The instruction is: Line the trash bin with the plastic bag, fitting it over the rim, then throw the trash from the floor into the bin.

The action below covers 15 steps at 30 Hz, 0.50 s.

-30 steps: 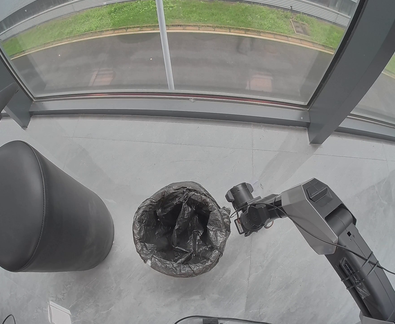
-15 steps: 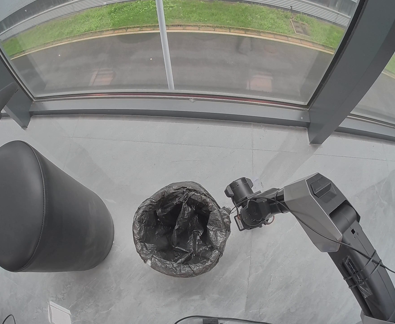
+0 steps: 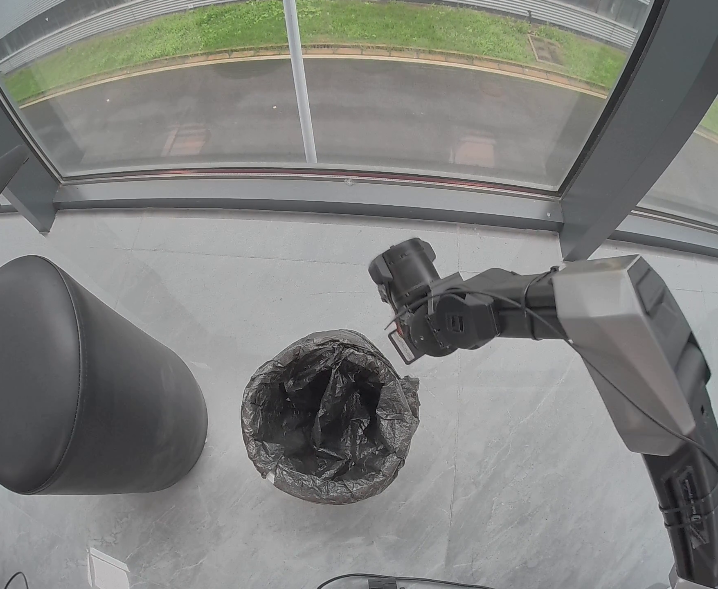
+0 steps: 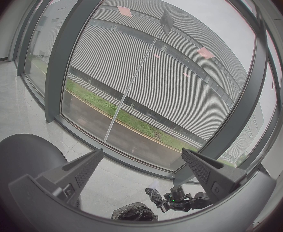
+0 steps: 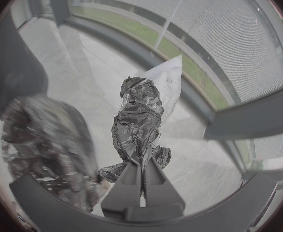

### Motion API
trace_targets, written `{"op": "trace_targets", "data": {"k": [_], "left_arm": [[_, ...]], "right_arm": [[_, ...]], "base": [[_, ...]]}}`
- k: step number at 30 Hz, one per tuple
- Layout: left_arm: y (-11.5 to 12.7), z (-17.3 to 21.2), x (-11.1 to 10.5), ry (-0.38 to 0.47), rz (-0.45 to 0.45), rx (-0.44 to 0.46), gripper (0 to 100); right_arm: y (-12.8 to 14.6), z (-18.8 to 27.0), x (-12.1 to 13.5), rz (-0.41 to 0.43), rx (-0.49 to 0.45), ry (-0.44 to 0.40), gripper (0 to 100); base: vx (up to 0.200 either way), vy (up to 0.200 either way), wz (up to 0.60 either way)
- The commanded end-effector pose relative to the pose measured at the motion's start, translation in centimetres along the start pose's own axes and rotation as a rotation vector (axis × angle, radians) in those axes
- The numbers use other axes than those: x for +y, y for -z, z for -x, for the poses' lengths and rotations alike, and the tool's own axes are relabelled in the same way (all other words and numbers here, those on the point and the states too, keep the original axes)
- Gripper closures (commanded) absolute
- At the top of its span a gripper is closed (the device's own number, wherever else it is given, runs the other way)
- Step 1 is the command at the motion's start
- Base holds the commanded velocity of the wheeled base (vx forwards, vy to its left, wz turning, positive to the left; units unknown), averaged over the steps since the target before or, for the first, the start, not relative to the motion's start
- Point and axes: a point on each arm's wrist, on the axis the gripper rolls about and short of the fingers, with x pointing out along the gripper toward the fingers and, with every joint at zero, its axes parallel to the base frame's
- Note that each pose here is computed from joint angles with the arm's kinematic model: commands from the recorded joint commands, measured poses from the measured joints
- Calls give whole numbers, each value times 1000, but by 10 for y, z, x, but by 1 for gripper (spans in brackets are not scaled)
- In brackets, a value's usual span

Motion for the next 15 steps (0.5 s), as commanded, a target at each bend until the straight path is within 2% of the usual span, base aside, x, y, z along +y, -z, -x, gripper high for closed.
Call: {"op": "trace_targets", "data": {"k": [1, 3, 5, 8, 12, 15], "left_arm": [[-2, 2, -1, 1, -3, -13, 0], [-2, 2, -1, 1, -3, -13, 0], [-3, 2, -1, 2, -2, -15, 0], [-5, 4, -2, 8, 1, -21, 0], [-6, 6, -3, 30, 3, -19, 0], [-6, 7, -4, 35, 3, -20, 0]], "right_arm": [[-53, 141, -14, 60, -271, -19, 100], [-55, 152, -14, 63, -288, -13, 100], [-59, 186, -12, 66, -347, -30, 100], [-58, 210, -10, 81, -367, -56, 100], [-45, 240, -4, 145, -325, -90, 100], [-30, 249, 6, 187, -245, -121, 100]], "base": [[0, 0, 0], [0, 0, 0], [0, 0, 0], [0, 0, 0], [0, 0, 0], [0, 0, 0]]}}
